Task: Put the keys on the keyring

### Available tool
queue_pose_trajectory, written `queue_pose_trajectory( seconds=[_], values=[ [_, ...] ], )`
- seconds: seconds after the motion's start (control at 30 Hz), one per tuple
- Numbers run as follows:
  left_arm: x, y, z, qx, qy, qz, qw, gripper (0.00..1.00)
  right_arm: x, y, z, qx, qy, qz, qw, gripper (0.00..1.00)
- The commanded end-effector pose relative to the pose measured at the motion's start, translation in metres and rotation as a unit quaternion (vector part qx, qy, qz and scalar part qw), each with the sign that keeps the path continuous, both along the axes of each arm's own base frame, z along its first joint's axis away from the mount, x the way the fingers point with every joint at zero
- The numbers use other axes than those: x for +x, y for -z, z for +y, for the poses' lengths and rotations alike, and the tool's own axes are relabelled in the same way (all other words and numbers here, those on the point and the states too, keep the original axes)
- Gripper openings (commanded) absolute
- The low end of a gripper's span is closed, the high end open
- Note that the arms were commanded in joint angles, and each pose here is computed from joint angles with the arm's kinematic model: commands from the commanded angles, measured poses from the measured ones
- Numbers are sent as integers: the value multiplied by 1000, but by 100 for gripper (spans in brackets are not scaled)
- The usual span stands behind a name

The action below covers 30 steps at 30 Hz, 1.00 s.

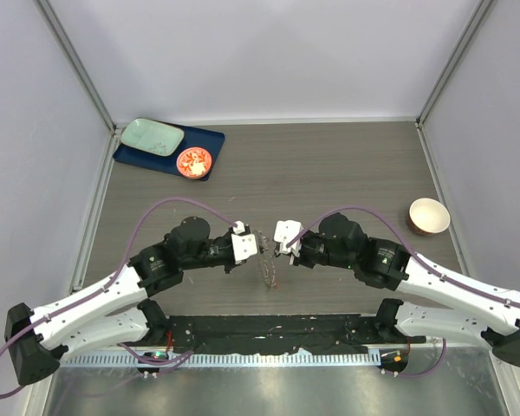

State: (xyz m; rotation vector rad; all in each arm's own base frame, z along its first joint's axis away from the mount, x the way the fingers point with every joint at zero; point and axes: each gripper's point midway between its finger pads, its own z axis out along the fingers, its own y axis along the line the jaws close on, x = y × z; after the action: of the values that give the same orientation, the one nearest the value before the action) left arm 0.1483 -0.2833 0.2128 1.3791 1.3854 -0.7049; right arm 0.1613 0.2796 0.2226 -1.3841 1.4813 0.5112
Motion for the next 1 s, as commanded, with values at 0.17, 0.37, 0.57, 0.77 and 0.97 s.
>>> queue_pose_trajectory(
  seconds=[0.17, 0.37, 0.57, 0.77, 0.97],
  values=[
    [9, -49, -17, -82, 16, -72, 994, 0, -3, -2, -5, -25, 4, -21, 999, 1],
    [8, -44, -22, -76, 27, -64, 995, 0, -2, -4, -3, -19, 2, -25, 999, 1],
    [8, -39, -27, -70, 35, -54, 995, 0, -3, -7, -2, -13, -1, -29, 999, 1],
    [8, -37, -30, -69, 38, -50, 996, 0, -4, -7, -2, -12, -1, -27, 1000, 1],
    [8, -37, -30, -70, 36, -47, 996, 0, -4, -5, -1, -15, -3, -25, 1000, 1]
  ],
)
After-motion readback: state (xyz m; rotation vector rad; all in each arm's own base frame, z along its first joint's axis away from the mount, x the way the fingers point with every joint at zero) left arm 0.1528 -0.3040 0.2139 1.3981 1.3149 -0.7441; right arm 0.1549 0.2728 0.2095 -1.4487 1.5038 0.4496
